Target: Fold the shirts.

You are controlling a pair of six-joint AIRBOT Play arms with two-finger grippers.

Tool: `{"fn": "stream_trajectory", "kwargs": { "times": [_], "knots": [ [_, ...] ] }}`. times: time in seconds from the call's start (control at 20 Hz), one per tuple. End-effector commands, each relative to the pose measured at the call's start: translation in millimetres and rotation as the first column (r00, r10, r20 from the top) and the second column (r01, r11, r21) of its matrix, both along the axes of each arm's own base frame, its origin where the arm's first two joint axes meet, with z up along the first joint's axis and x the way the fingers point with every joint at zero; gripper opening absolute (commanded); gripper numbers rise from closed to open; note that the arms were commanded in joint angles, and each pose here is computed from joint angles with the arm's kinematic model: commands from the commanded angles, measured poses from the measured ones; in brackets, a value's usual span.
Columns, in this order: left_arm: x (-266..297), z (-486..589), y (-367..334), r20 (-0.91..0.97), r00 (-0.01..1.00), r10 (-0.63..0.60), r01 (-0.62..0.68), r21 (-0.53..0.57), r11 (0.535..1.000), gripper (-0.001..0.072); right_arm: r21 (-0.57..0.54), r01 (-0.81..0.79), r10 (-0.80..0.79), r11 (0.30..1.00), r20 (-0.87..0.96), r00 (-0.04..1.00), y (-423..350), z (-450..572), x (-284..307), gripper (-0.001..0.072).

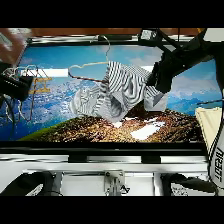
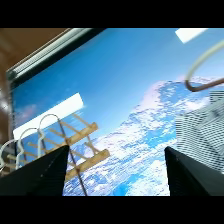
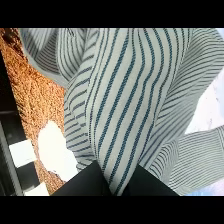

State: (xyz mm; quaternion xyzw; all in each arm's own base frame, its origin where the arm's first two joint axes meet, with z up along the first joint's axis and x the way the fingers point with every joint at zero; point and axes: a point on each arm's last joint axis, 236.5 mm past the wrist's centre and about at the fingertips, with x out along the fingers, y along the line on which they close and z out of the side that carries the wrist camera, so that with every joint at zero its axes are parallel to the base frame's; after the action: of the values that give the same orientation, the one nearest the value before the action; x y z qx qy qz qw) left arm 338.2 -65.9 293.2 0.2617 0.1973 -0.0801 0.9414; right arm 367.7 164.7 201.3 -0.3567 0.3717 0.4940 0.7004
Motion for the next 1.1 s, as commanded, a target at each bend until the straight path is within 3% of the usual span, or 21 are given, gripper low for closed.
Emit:
{"fn": "stream_trajectory", "kwargs": {
  "times": [0.0, 0.05, 0.2, 0.4, 0.45, 0.6, 0.65, 0.8, 1.05],
  "knots": [
    [-2.8, 0.8, 18.8, -0.037, 0.998, 0.056, -0.057, -0.036, 0.998, 0.0672, 0.034, 0.044, -0.046, 0.998, 0.051, 0.998, 1.2, 18.3, -0.1, 0.0066],
    [-5.7, -6.0, 14.1, -0.068, 0.997, 0.044, -0.048, -0.057, 0.997, 0.0672, 0.050, 0.070, -0.073, 0.996, 0.059, 0.996, 1.5, 23.5, 0.4, 0.0066],
    [-23.4, -38.4, -17.7, -0.243, 0.970, 0.013, -0.086, -0.296, 0.951, 0.0667, 0.112, 0.197, -0.202, 0.974, 0.034, 0.979, 1.8, 36.4, 0.8, 0.0066],
    [-49.3, -132.9, -88.0, -0.513, 0.844, -0.159, -0.187, -0.558, 0.808, 0.0664, 0.186, 0.366, -0.365, 0.912, -0.042, 0.930, 1.9, 49.3, -1.3, 0.0068],
    [-49.2, -152.5, -110.8, -0.531, 0.819, -0.218, -0.229, -0.650, 0.725, 0.0664, 0.194, 0.393, -0.389, 0.899, -0.060, 0.919, 1.8, 50.3, -2.1, 0.0067],
    [-20.4, -171.9, -152.0, -0.476, 0.832, -0.286, -0.348, -0.848, 0.399, 0.0662, 0.201, 0.413, -0.406, 0.888, -0.079, 0.911, 2.3, 51.8, -4.3, 0.0067],
    [-9.1, -177.0, -160.3, -0.460, 0.842, -0.283, -0.354, -0.865, 0.355, 0.0661, 0.202, 0.420, -0.412, 0.885, -0.083, 0.907, 2.2, 51.7, -4.2, 0.0067],
    [14.1, -185.3, -191.6, -0.446, 0.843, -0.301, -0.349, -0.879, 0.326, 0.0661, 0.199, 0.425, -0.416, 0.883, -0.089, 0.905, 1.8, 51.1, -4.9, 0.0068],
    [41.5, -136.3, -211.3, -0.325, 0.883, -0.340, -0.202, -0.914, 0.351, 0.0656, 0.180, 0.435, -0.427, 0.882, -0.083, 0.900, -3.0, 48.3, -3.8, 0.0068]
  ]
}}
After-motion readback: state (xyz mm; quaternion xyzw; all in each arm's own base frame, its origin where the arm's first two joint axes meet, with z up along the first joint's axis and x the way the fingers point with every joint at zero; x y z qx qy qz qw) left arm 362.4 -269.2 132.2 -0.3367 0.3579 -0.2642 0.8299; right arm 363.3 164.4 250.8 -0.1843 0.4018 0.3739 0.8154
